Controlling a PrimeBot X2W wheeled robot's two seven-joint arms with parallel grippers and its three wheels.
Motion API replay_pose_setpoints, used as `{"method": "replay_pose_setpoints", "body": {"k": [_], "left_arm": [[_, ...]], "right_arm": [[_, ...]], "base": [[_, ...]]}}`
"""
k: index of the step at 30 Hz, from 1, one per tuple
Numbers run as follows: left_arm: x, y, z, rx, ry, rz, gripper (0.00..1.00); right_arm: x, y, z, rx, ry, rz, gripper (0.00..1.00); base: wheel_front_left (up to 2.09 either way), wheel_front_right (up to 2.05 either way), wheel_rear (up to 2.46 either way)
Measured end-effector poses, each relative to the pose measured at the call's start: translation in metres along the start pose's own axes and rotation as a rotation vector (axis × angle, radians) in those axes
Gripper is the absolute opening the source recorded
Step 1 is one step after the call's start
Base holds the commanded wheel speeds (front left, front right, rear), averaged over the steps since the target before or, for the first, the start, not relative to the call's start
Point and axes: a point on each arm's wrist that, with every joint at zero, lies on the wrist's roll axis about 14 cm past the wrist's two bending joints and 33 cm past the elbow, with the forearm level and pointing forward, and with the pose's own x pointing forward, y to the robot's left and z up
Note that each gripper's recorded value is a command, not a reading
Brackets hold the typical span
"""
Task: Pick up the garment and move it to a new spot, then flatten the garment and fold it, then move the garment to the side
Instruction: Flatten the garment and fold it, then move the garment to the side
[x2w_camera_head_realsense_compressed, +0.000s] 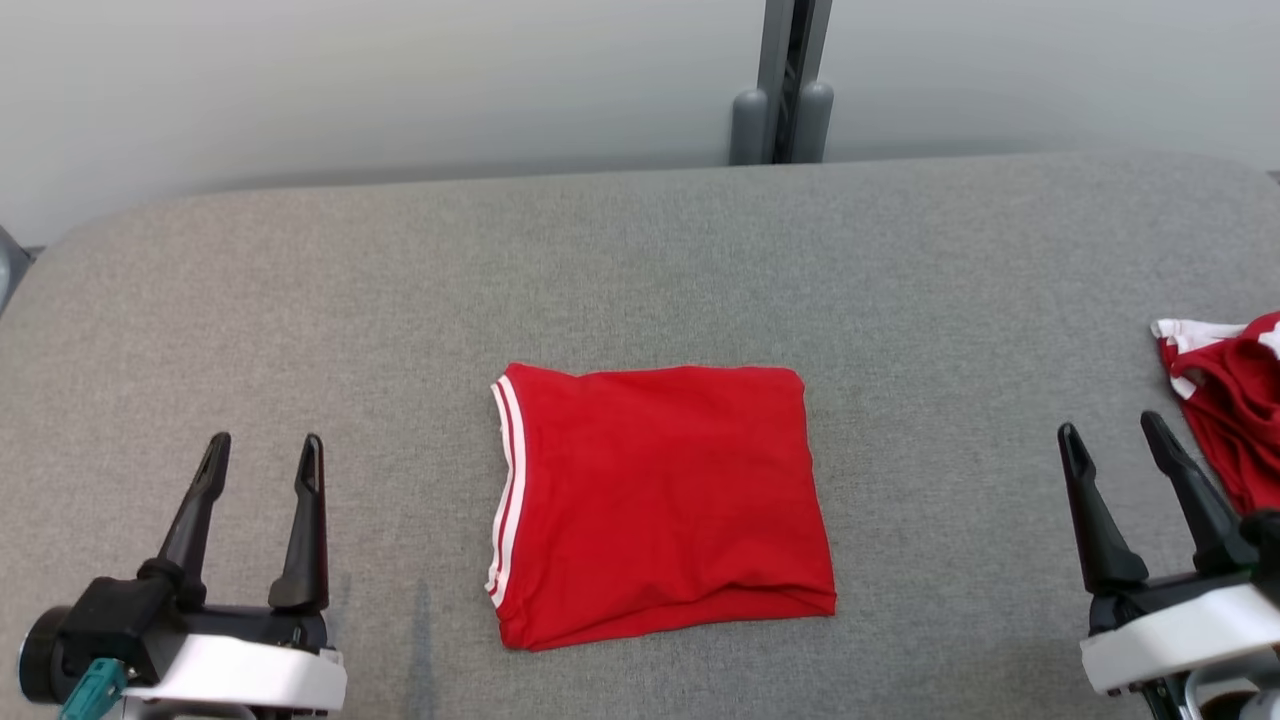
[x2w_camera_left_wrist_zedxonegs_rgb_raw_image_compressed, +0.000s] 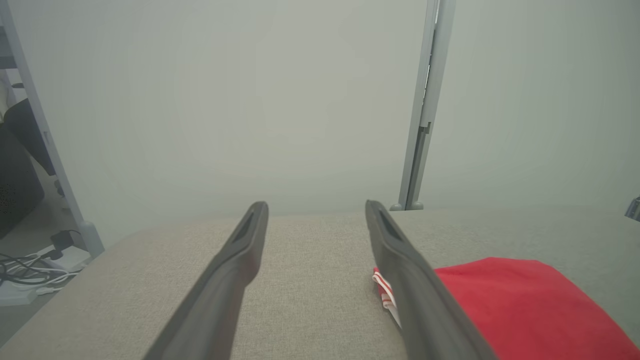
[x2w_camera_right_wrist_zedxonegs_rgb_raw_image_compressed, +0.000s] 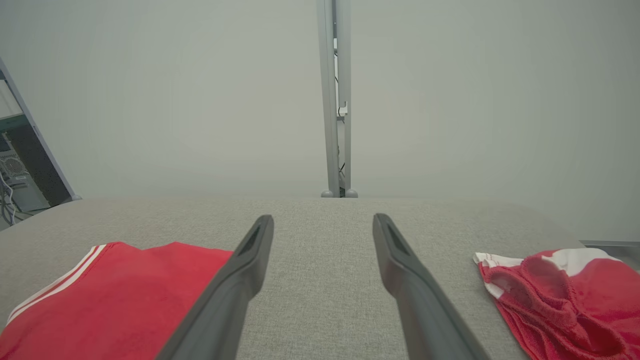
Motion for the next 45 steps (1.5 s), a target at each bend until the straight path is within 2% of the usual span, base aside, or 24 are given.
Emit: {"method": "replay_pose_setpoints", "body": {"k": [15, 39, 45], "left_arm": [[-0.031, -0.004, 0.013, 0.013, 0.007, -0.010, 1.00], [-0.035, -0.007, 0.018, 0.012, 0.006, -0.009, 1.00], [-0.031, -0.005, 0.024, 0.005, -0.014, 0.004, 1.00]], "right_arm": [[-0.037, -0.002, 0.017, -0.002, -0.014, -0.034, 1.00], [-0.039, -0.005, 0.018, 0.008, -0.008, -0.051, 1.00], [-0.028, -0.005, 0.014, -0.002, 0.010, -0.039, 1.00]], "base": [[0.00, 0.00, 0.00], [0.00, 0.00, 0.00], [0.00, 0.00, 0.00]]}}
